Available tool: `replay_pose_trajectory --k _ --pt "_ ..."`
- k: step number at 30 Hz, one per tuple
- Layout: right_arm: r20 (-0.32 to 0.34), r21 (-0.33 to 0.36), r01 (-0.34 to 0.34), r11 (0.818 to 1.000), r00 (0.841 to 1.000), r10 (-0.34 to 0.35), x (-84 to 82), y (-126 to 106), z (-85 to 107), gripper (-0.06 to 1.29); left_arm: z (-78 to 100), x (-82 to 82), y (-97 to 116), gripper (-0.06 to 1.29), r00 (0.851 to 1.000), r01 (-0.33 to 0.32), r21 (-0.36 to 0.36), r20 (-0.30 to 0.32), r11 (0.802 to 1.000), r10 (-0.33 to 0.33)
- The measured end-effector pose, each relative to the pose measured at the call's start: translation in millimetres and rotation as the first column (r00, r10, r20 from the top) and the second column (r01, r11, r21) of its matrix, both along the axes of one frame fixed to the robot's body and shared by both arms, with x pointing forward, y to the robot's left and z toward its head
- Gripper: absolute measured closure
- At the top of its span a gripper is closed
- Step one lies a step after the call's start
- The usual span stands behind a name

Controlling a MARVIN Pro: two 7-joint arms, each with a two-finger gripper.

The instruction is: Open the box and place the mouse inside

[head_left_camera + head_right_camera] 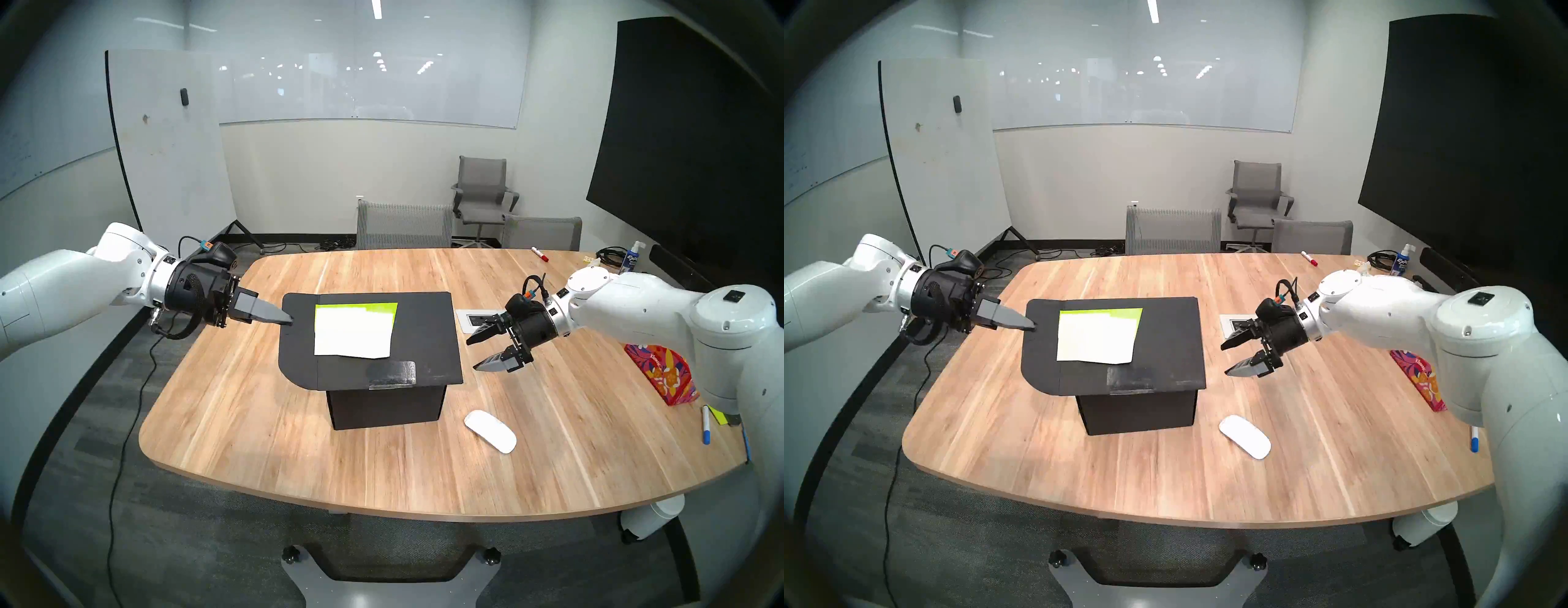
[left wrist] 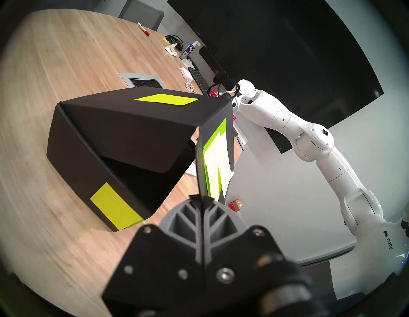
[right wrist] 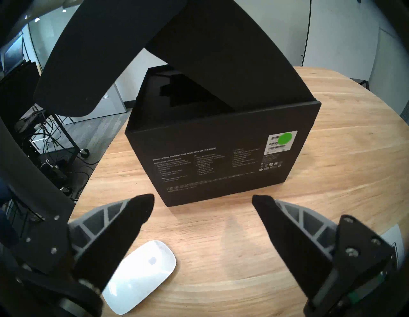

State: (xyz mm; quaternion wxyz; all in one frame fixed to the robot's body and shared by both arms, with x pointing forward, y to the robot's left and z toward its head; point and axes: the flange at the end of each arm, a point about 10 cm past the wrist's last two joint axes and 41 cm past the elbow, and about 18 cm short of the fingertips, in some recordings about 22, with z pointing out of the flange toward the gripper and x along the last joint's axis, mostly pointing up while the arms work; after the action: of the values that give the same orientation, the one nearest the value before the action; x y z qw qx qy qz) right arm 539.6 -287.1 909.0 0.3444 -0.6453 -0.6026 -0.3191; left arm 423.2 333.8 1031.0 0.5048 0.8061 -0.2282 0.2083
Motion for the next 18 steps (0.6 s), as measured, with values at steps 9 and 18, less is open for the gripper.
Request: replay_pose_trajectory --k 9,18 --pt "-0.005 -0.004 -0.031 1.000 1.000 0.031 4.3 9 0.9 0.03 2.4 -1.7 1 1.25 1.000 -0.006 -0.003 -0.002 1.000 0.006" --pt "-0.007 -0.004 -0.054 0.999 0.999 0.054 6.8 13 1.6 0.03 4.2 -2.2 3 1.25 1.000 -0.014 -0.004 -0.001 1.000 0.014"
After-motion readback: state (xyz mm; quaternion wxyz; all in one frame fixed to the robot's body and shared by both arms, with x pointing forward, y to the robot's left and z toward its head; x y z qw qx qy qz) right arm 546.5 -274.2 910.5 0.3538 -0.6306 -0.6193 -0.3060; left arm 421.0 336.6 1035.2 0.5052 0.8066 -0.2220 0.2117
